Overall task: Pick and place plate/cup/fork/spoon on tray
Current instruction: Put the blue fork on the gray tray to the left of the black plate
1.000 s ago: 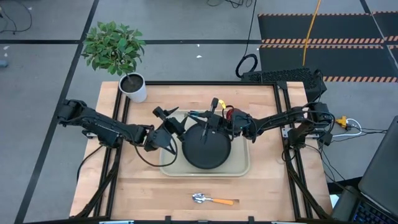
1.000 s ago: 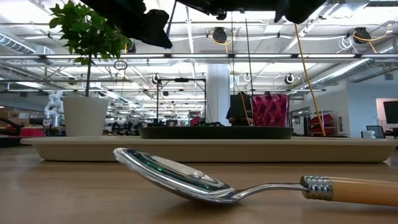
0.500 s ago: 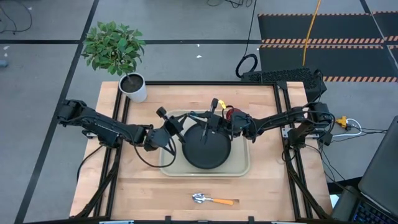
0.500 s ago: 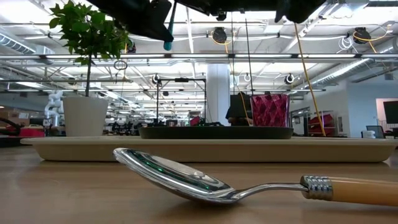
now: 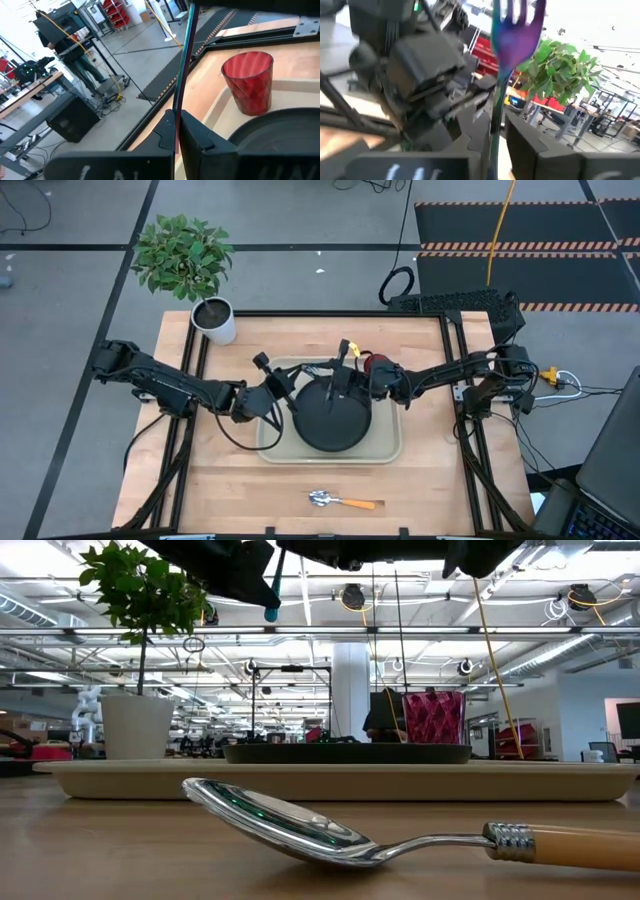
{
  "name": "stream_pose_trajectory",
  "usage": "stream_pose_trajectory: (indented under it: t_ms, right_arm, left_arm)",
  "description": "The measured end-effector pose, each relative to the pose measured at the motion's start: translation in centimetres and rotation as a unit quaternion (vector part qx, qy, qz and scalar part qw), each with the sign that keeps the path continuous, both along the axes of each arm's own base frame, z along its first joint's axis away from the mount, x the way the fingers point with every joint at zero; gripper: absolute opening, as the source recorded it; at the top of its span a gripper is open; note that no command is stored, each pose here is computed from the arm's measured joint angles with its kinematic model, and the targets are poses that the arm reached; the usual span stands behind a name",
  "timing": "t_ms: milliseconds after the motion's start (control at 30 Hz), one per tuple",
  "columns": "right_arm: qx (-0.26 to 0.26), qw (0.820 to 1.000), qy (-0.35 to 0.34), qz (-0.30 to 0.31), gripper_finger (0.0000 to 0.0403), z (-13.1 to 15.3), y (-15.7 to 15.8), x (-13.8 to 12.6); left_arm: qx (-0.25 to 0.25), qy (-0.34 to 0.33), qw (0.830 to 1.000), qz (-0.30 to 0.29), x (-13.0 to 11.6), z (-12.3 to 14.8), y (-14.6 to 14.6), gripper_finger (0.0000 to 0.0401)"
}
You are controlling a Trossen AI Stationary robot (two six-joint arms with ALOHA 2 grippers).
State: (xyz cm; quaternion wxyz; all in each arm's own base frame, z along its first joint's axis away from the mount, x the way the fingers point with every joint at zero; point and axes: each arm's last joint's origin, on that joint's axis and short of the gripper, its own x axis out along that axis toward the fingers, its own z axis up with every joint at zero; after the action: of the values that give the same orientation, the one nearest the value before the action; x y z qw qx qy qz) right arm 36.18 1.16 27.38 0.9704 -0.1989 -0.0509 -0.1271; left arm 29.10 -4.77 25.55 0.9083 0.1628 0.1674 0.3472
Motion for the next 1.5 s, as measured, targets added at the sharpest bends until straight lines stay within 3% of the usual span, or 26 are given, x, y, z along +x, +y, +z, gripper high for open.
stream_pose_trajectory:
  t_ms: [233,367,533,700,800,967,1033,1167,1333,1500]
  right_arm:
    - [-0.027,0.997,0.07,-0.007,0.0113,-1.3,0.0,0.1]
    - [-0.035,0.995,0.082,-0.037,0.0137,-1.4,0.1,0.0]
    - [-0.051,0.994,0.08,-0.062,0.0147,-0.4,1.1,-0.7]
    - [-0.103,0.986,0.107,-0.079,0.0148,1.4,2.7,-2.4]
    - [-0.114,0.985,0.108,-0.076,0.0148,2.8,3.7,-3.8]
    - [-0.1,0.987,0.116,-0.044,0.0148,4.3,5.0,-5.9]
    - [-0.096,0.987,0.126,-0.036,0.0148,4.6,5.2,-6.5]
    - [-0.092,0.984,0.148,-0.025,0.0148,4.8,5.5,-7.5]
    - [-0.1,0.983,0.151,-0.03,0.0148,4.9,5.4,-7.7]
    - [-0.114,0.981,0.147,-0.055,0.0148,5.1,4.5,-7.5]
  left_arm:
    - [-0.04,-0.022,0.999,-0.012,-2.0,1.8,0.3,0.0006]
    - [-0.117,-0.051,0.99,-0.055,-4.2,3.5,0.7,0.0006]
    - [-0.226,-0.073,0.962,-0.133,-5.9,4.1,1.3,0.0007]
    - [-0.355,-0.089,0.906,-0.213,-6.8,3.8,1.9,0.0006]
    - [-0.413,-0.088,0.88,-0.217,-7.3,2.8,2.3,0.0006]
    - [-0.482,-0.081,0.851,-0.192,-8.2,-0.9,3.2,0.0008]
    - [-0.521,-0.105,0.821,-0.21,-8.6,-2.8,3.4,0.0006]
    - [-0.589,-0.202,0.734,-0.271,-10.0,-5.8,3.6,0.0006]
    - [-0.661,-0.236,0.675,-0.23,-12.3,-9.5,4.2,0.0008]
    - [-0.728,-0.226,0.619,-0.189,-13.3,-11.0,4.1,0.0006]
